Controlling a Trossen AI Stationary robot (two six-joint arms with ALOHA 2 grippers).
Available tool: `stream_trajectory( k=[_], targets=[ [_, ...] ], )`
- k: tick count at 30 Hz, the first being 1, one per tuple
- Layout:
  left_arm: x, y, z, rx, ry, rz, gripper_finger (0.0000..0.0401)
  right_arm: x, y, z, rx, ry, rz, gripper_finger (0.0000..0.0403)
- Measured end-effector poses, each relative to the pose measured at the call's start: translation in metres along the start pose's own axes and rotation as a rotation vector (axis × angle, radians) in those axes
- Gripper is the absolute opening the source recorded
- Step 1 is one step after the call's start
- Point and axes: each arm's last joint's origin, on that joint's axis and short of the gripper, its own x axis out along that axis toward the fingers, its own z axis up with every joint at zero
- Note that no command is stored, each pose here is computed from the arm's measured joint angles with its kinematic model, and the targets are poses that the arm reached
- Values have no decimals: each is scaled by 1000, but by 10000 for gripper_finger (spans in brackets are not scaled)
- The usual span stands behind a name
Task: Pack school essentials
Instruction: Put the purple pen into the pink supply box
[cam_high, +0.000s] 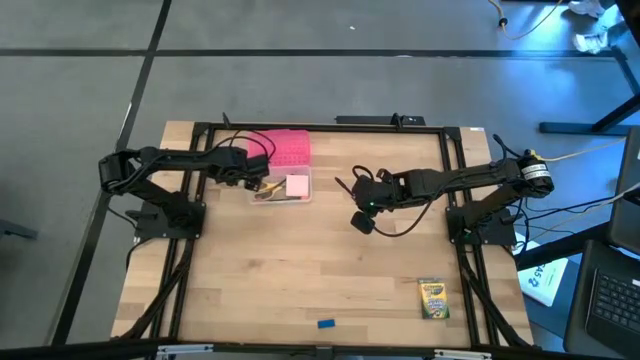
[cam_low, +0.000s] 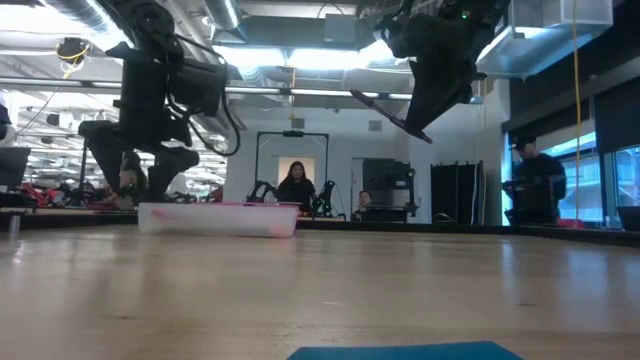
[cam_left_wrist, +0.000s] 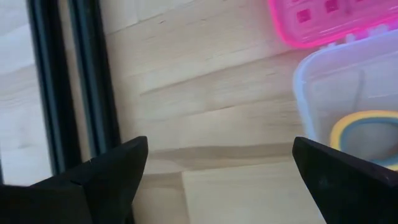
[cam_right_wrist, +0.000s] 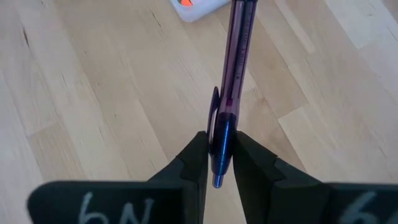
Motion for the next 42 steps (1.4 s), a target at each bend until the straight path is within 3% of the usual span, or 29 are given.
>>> stream_trajectory(
  k=[5,24,37,42],
  targets=[
    [0,3,-1,-23,12,25,396,0,0,0,0,0,0,66],
    [0,-5,4,-59,-21,-58,396,0,0,0,-2,0,1,67],
    [-10,-31,10,33,-158,-287,396,0,0,0,-2,-2,1,67],
    [-16,-33,6,121,-198,-275,396,0,2,4,-46,-40,20,67]
  ],
)
